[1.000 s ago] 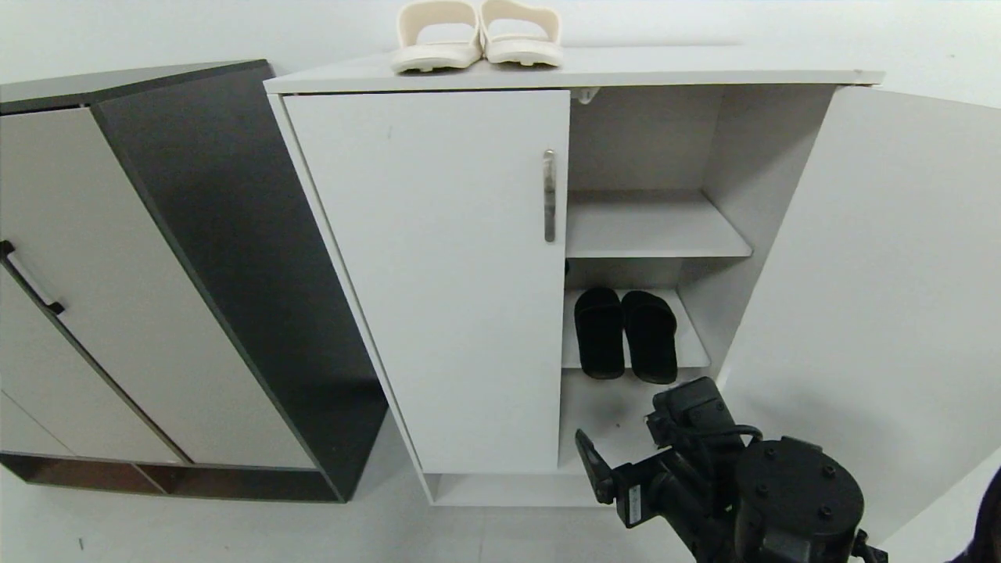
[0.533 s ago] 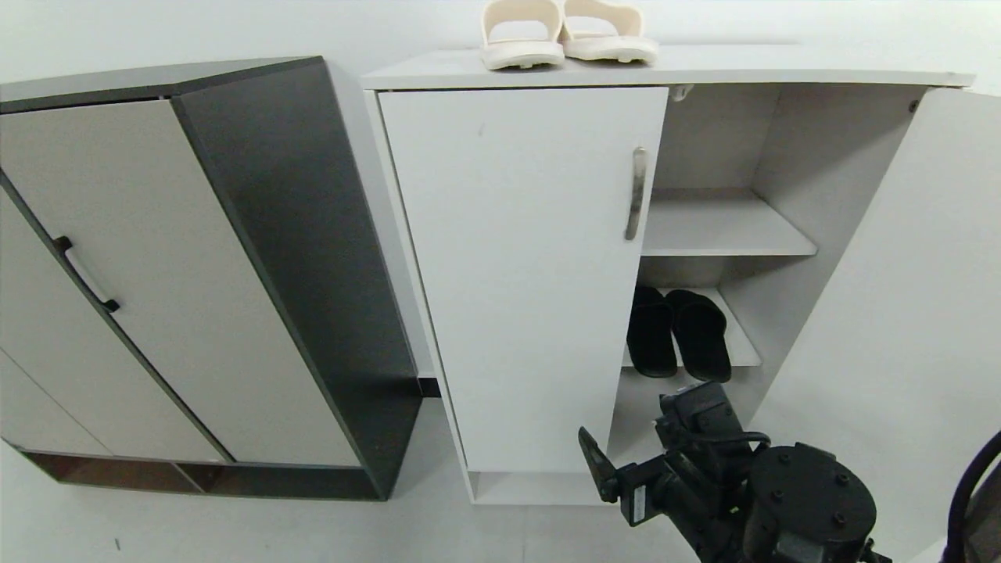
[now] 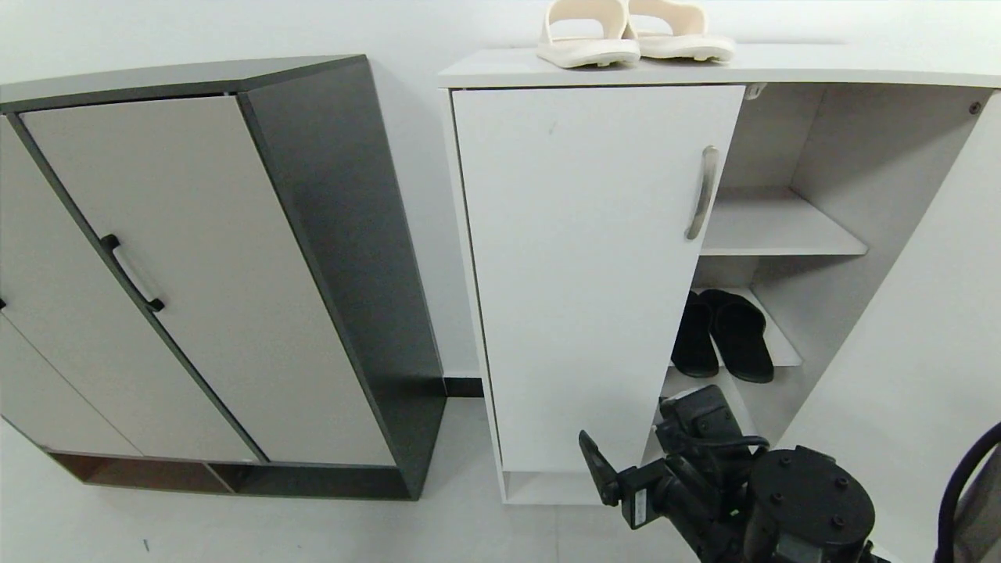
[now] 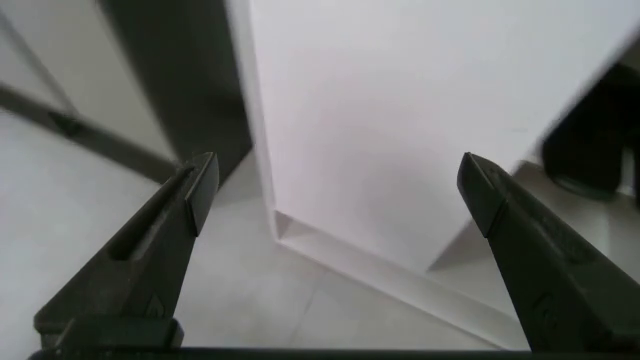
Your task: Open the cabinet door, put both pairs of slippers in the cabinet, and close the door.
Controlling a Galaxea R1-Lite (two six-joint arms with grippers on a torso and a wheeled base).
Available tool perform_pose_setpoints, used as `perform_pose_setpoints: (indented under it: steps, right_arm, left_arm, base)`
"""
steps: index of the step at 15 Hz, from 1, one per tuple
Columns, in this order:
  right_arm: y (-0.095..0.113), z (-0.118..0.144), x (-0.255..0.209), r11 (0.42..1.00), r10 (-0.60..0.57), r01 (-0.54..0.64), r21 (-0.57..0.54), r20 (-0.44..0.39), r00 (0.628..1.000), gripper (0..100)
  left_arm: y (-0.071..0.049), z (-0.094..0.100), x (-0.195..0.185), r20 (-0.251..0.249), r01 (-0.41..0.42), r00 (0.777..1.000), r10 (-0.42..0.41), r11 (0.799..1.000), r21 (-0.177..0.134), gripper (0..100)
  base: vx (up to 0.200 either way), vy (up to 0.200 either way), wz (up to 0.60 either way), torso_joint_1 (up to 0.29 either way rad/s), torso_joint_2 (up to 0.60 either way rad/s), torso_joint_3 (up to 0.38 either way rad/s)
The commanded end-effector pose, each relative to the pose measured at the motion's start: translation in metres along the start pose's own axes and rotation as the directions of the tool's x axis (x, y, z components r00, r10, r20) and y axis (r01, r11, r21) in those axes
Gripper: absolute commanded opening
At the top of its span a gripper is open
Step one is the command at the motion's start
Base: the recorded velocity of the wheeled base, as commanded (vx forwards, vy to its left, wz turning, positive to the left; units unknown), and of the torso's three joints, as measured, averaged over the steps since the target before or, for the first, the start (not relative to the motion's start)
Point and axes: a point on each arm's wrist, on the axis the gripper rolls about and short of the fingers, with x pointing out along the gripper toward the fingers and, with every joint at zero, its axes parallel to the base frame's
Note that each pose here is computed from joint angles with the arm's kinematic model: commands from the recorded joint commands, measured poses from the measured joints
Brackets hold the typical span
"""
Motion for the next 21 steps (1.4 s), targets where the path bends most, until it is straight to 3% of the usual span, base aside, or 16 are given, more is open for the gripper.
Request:
perform_pose_setpoints:
  steps: [1,7,21]
  right_arm:
    - [0.0010,-0.0013,0.0001,1.000,0.004,-0.004,-0.003,-0.004,1.000,100]
    - [0.0013,-0.0024,0.0001,1.000,0.016,-0.016,-0.020,0.001,1.000,100]
    - [-0.0022,-0.0024,0.0016,1.000,0.013,-0.013,-0.019,0.004,1.000,100]
  left_arm:
    - [0.0000,0.0001,0.0001,0.000,0.001,1.000,-0.001,1.000,0.000,0]
    - [0.0000,0.0001,0.0001,0.000,0.001,1.000,-0.001,1.000,0.000,0]
    - [0.0000,-0.0001,0.0001,-0.001,0.001,1.000,-0.001,1.000,0.000,0]
  base:
    - [0.000,0.000,0.00,0.000,0.00,0.000]
    - [0.000,0.000,0.00,0.001,-0.02,-0.024]
    - [0.000,0.000,0.00,0.086,-0.42,-0.339]
